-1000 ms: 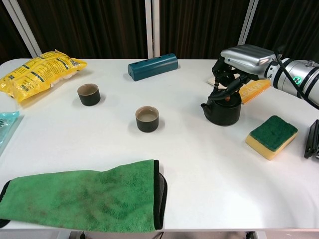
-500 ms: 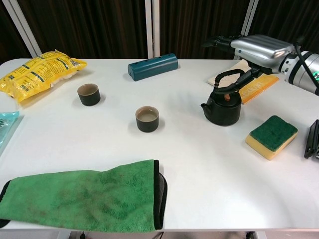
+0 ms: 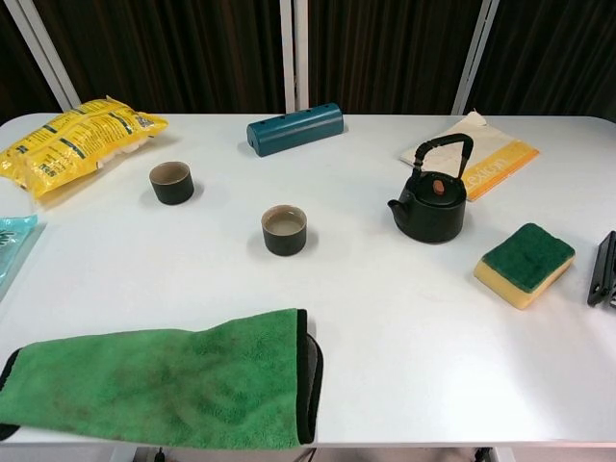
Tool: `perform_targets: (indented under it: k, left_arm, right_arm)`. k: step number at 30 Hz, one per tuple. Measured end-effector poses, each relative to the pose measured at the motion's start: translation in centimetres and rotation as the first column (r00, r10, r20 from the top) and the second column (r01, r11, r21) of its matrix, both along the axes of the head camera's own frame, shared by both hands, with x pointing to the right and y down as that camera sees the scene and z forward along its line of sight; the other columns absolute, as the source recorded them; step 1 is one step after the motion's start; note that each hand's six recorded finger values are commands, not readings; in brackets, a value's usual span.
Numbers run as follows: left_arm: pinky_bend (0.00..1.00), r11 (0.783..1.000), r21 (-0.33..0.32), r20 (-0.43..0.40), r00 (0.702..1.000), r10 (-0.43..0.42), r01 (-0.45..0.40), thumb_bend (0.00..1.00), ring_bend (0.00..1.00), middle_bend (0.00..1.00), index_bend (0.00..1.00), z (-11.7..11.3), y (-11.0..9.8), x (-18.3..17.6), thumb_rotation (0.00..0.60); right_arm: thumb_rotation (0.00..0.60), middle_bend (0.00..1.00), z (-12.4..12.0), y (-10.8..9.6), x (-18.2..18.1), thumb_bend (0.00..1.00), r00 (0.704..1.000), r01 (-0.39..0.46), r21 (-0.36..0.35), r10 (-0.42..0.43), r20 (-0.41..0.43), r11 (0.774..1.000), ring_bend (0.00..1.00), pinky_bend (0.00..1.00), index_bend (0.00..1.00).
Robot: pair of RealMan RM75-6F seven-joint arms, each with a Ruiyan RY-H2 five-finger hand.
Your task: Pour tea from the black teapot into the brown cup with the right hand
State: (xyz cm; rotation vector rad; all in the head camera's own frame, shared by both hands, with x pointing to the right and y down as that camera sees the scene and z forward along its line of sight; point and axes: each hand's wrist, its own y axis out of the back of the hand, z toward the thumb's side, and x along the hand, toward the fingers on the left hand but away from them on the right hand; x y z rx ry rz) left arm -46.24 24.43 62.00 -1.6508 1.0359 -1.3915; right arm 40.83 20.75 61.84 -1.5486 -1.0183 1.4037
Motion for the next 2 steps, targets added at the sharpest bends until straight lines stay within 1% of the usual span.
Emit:
perform_targets:
  k: [1,2]
  left_arm:
    - [0.21,1.000,0.002,0.004,1.000,0.003,-0.003,0.09,0.09,0.13,0.18,-0.05,-0.05,0.04,0.600]
    - [0.21,1.000,0.005,0.008,1.000,0.006,-0.006,0.09,0.09,0.13,0.18,-0.10,-0.09,0.08,0.600]
  right_arm:
    - [0.306,0.00,-0.12,1.22,1.42,0.18,0.999,-0.036,-0.011,0.036,-0.033,0.999,0.00,0.00,0.00]
    - [0.306,0.00,-0.11,1.86,2.24,0.18,0.997,-0.054,-0.018,0.053,-0.053,0.998,0.00,0.00,0.00]
